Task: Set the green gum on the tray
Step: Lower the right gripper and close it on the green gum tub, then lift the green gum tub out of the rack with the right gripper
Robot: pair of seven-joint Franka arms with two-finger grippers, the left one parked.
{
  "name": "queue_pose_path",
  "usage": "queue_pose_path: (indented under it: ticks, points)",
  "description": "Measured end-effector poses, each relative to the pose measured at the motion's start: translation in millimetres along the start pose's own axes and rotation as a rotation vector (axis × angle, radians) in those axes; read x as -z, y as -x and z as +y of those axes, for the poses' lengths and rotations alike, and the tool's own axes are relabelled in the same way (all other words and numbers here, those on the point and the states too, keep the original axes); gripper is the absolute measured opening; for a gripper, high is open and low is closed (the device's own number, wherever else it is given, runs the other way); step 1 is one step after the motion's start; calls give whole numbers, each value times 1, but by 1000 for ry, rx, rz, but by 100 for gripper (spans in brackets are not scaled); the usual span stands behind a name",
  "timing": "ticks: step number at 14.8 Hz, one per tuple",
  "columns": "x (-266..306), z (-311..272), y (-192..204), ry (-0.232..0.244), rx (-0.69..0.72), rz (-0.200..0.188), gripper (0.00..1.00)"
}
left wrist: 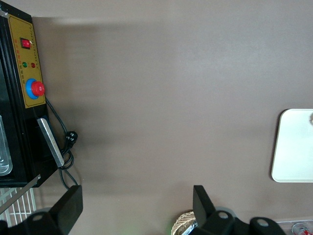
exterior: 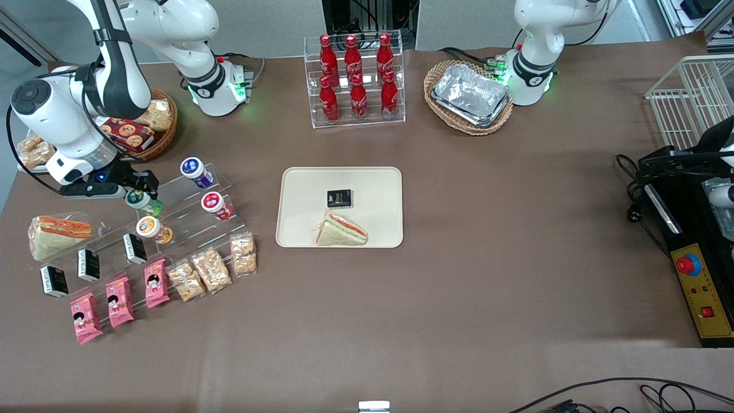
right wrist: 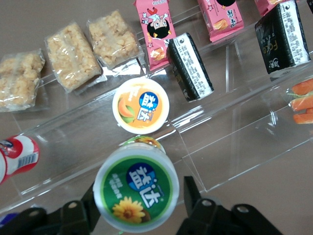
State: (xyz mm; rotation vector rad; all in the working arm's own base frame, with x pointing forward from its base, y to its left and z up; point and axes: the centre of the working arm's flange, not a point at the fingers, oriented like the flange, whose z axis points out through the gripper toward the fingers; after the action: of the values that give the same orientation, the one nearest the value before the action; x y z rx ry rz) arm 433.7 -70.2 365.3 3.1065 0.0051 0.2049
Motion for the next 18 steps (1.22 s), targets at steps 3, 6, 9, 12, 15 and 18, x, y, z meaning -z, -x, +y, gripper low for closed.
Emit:
queue_pose_path:
  ticks: [3,6,9,12,15,18]
  points:
    - [0,0,0,0,-2,1,64]
    - [-1,0,0,0,-21,0,63]
    - [-1,0,0,0,-27,0,57]
    - [0,0,0,0,-26,-1,57]
    - [13,-1,-5,-1,-21,-26,57]
    - [52,-3,-19,-2,-12,-100,57]
